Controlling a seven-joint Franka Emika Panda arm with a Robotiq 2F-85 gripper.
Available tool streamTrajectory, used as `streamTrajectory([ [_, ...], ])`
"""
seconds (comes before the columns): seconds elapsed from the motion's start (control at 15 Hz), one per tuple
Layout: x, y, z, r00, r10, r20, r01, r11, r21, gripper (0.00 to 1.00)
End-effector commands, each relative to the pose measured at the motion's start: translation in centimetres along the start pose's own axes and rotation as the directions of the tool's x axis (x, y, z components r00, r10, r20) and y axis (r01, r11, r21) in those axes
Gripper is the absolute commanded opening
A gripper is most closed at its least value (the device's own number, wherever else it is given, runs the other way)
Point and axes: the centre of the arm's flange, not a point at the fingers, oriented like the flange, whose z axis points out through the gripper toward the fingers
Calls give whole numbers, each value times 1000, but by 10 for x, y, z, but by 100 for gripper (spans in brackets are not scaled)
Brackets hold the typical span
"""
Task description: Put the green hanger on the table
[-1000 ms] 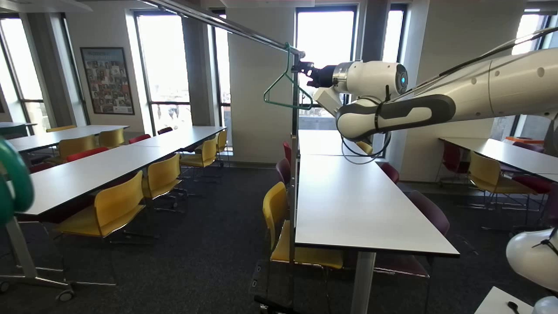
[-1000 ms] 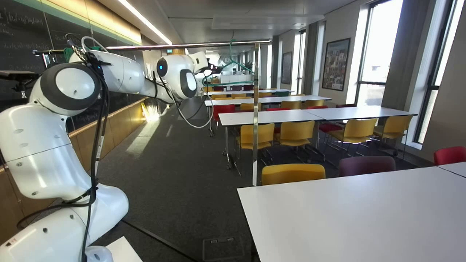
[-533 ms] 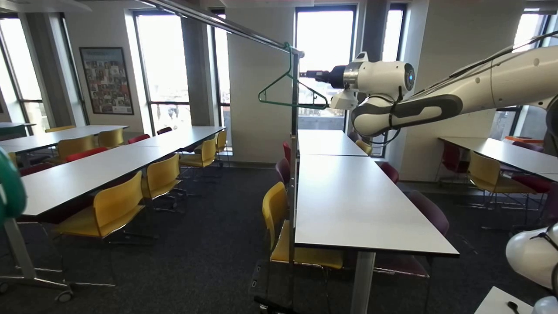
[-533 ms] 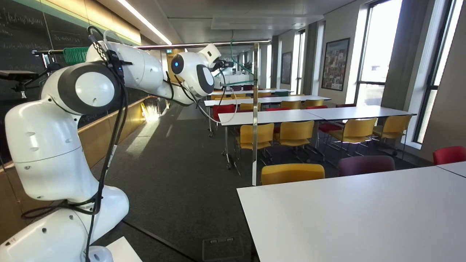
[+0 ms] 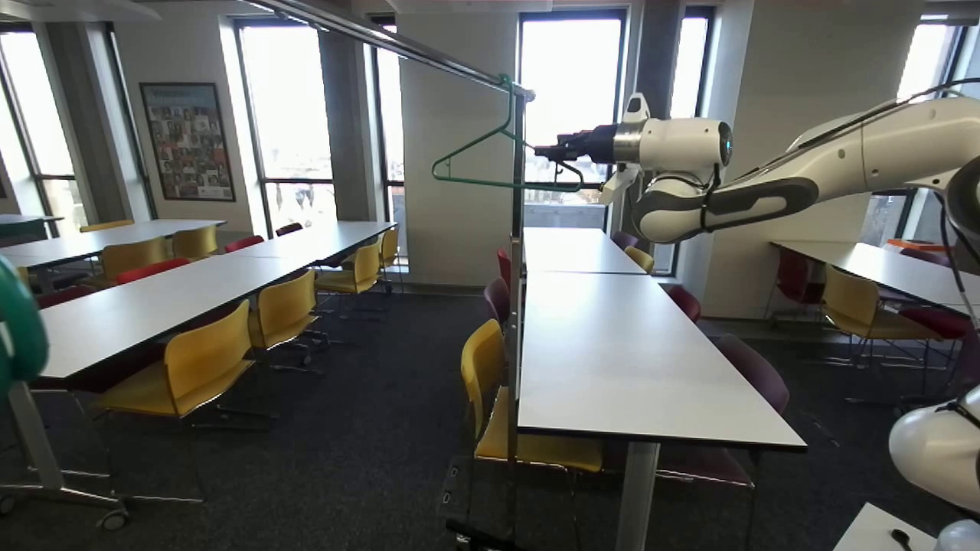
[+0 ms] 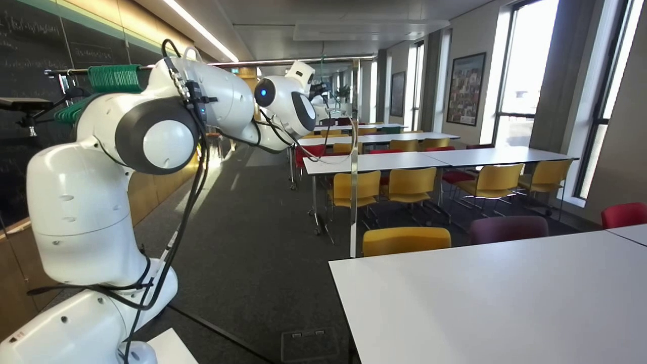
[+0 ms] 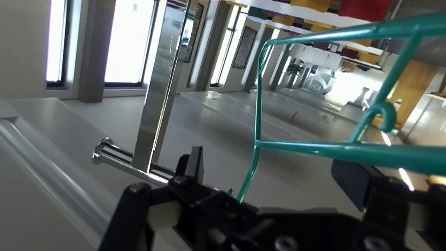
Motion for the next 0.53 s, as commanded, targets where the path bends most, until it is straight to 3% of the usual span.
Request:
streamTrajectory([
  [0.0,-15,8,-13,983,-140,-115,145,989,35,100],
  [0.13,-5,12,-19,993,78,-86,-76,997,34,100],
  [0.2,-1,12,-23,988,128,-91,-124,991,47,100],
  [0.47,1,5,-29,937,339,-84,-331,939,97,100],
])
